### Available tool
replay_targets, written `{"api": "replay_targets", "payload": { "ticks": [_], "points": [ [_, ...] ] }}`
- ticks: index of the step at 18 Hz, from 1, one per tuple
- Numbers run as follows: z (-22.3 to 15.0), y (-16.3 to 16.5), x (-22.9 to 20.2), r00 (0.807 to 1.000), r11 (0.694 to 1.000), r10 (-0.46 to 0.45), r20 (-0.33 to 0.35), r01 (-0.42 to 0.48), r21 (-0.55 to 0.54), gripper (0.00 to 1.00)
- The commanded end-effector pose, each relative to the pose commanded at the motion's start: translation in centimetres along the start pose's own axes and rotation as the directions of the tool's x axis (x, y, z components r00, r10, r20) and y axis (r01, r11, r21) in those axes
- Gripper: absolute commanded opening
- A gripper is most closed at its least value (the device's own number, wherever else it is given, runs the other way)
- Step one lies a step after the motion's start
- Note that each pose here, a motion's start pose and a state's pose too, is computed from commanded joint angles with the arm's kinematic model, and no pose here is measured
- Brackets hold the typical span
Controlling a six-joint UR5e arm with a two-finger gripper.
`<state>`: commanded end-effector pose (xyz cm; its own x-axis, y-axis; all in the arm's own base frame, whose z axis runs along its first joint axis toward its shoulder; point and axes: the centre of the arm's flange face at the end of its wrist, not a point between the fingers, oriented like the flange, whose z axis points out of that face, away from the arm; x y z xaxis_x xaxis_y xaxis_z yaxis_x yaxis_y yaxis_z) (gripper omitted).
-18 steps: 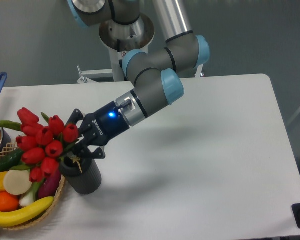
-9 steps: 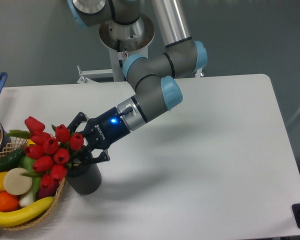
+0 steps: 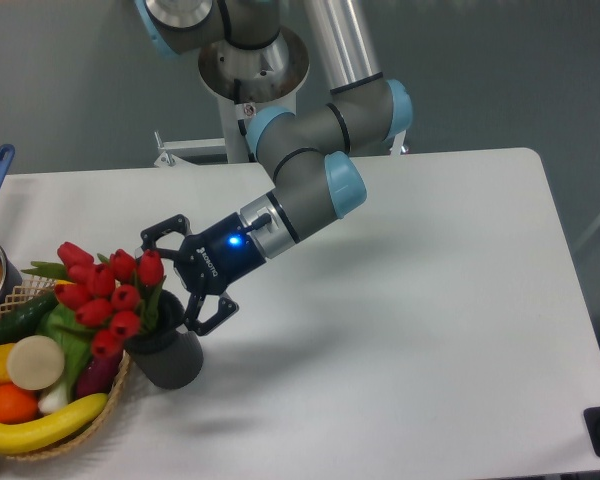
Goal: Insert the flowers into the vase
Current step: 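Open the gripper to release the tulips in the vase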
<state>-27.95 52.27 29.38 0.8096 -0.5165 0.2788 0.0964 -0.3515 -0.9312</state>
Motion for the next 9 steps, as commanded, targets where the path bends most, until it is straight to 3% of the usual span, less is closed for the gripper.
{"api": "replay_targets", "payload": {
  "ticks": [9],
  "points": [
    [-3.7,-0.1,0.3,0.998,1.000,-0.003,0.064,0.001,0.019,1.00]
  ]
}}
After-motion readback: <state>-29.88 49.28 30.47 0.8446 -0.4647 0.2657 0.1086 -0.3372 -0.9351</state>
